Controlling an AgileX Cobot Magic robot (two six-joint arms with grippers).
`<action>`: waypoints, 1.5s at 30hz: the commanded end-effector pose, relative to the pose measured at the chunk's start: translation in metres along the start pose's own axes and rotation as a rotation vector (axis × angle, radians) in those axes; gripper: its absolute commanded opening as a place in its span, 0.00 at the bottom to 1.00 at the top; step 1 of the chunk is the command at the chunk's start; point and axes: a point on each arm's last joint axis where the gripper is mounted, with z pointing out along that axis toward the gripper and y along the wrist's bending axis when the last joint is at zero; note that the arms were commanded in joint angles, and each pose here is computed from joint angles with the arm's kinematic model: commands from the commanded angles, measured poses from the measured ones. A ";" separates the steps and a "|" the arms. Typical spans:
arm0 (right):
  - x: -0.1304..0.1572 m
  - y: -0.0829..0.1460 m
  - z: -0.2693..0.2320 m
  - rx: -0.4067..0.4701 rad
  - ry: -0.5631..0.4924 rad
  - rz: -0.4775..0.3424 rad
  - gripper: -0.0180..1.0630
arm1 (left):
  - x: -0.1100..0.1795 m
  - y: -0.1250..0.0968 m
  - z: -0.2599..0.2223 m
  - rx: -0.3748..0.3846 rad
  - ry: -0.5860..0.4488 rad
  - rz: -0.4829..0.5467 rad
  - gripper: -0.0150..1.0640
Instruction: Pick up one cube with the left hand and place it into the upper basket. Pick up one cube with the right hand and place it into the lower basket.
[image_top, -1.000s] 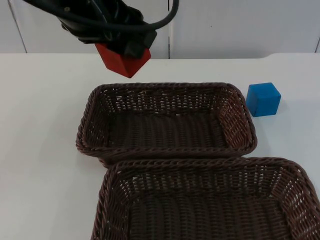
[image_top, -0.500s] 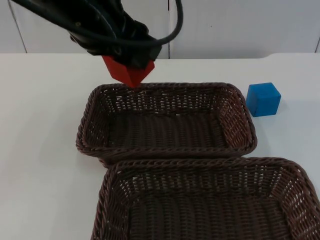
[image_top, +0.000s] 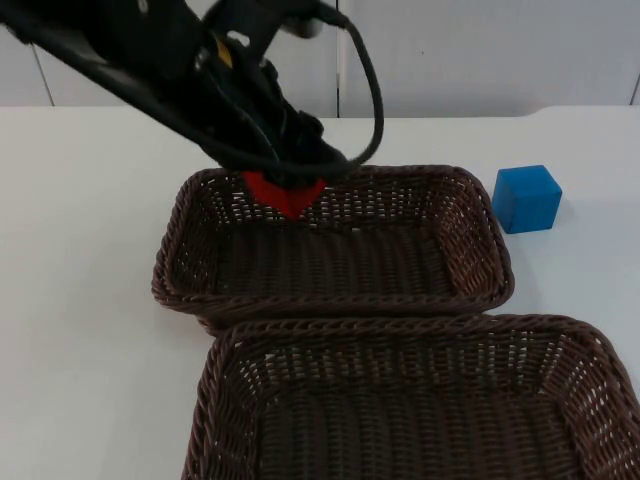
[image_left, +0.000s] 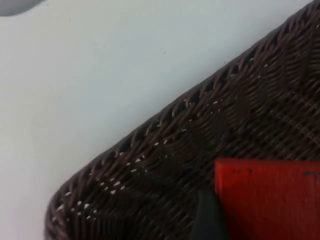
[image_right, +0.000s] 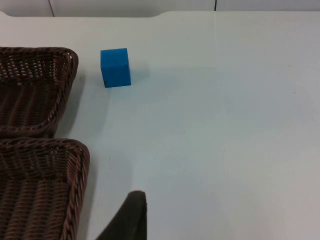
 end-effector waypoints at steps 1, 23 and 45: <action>0.000 0.000 0.000 0.007 -0.008 -0.001 0.99 | 0.005 -0.004 0.016 0.003 -0.014 0.009 0.01; 0.000 0.000 0.000 0.007 -0.008 -0.001 0.99 | 0.029 -0.007 0.057 0.015 0.076 0.012 0.44; 0.000 0.000 0.000 0.007 -0.008 -0.001 0.99 | -0.033 0.000 -0.054 0.004 -0.107 -0.031 0.99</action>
